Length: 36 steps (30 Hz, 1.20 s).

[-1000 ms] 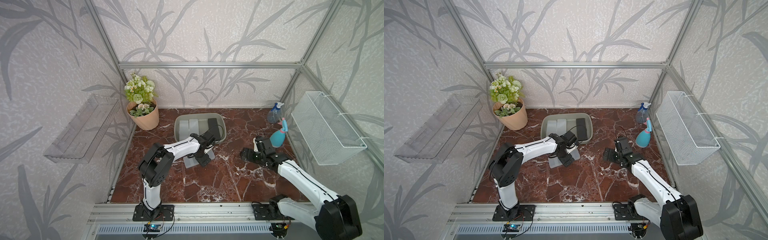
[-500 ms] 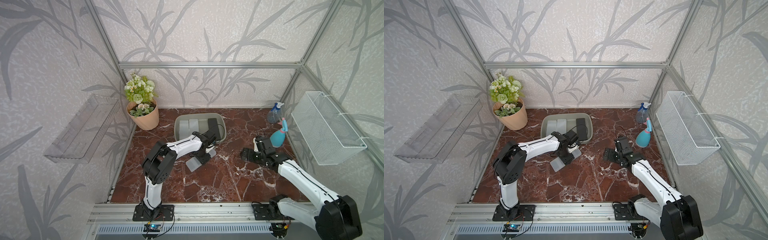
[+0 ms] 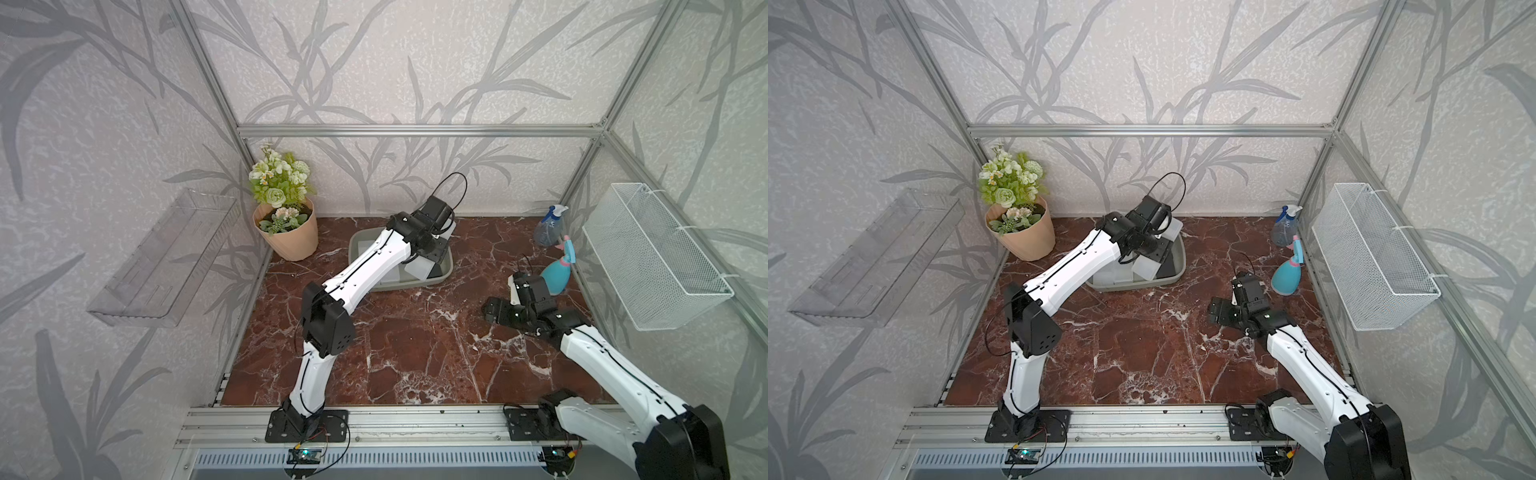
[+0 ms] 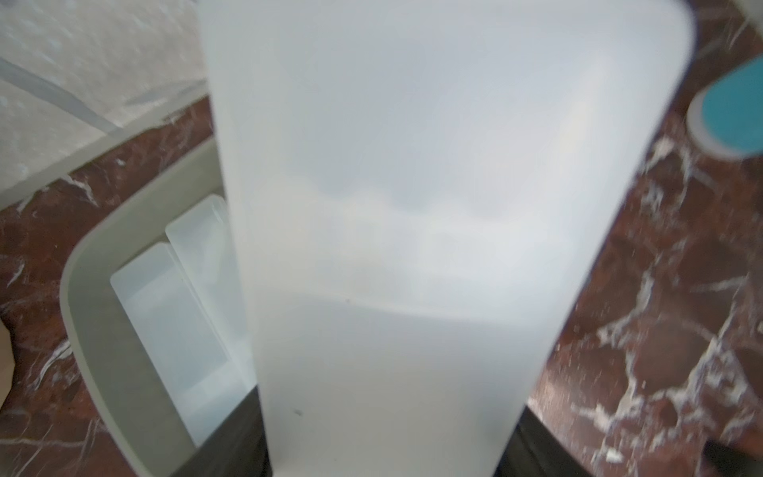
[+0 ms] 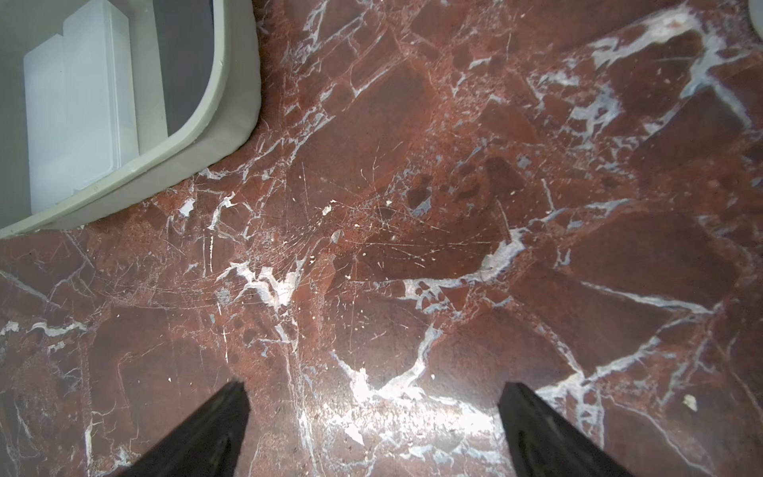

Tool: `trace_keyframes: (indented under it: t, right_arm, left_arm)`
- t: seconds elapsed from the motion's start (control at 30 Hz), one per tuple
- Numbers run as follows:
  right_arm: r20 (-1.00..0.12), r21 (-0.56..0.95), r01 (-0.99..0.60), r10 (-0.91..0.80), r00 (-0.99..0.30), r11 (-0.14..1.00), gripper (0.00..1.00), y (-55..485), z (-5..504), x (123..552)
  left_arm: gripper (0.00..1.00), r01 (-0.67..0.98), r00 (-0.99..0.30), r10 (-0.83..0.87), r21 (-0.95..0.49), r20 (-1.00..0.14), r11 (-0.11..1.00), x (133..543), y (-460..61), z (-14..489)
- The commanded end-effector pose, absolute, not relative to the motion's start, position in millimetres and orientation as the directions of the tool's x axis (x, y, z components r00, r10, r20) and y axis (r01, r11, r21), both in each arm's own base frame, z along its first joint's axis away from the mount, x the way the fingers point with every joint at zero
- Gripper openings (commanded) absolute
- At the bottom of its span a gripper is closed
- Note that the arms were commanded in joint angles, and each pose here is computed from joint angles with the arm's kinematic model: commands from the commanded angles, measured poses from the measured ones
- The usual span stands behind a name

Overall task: Put the pencil case into the storage box
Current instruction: Pick up the pencil case from the center of the board, then place the pencil case at the storage box.

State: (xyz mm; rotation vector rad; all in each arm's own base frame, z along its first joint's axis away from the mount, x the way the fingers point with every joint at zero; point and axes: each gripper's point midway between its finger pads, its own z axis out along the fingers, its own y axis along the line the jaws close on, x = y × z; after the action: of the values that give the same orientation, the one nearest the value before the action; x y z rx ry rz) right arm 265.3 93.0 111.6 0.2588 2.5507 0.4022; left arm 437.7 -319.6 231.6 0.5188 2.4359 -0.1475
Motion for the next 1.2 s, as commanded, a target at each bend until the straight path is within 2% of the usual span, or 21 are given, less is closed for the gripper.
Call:
trace_keyframes:
  t: [0.0,0.2,0.37,0.63,0.83,1.17]
  right_arm:
    - [-0.482,0.327,0.095,0.252,-0.839,0.940,0.99,90,112,261]
    - [-0.494,0.328,0.094,0.256,-0.831,0.940,0.99,90,123,264]
    - [-0.501,0.324,0.101,0.262,-0.825,0.941,0.99,87,126,263]
    - [-0.488,0.319,0.123,0.274,-0.829,0.940,0.99,85,119,262]
    - [-0.479,0.323,0.134,0.284,-0.831,0.937,0.99,86,114,265]
    - [-0.470,0.326,0.142,0.290,-0.833,0.935,0.99,89,107,272]
  left_arm:
    - [0.58,0.202,-0.785,0.168,0.009,-0.597,0.979,480,-296,202]
    - [0.55,0.035,-0.790,-0.117,-0.235,-0.602,0.971,544,-296,173]
    - [0.55,-0.041,-0.784,-0.225,-0.312,-0.579,0.949,562,-299,147]
    - [0.55,-0.120,-0.850,-0.235,-0.260,-0.472,0.958,552,-289,88]
    - [0.56,-0.153,-0.852,-0.214,-0.163,-0.479,0.975,546,-262,91]
    - [0.59,-0.164,-0.873,-0.194,-0.106,-0.447,0.981,538,-245,81]
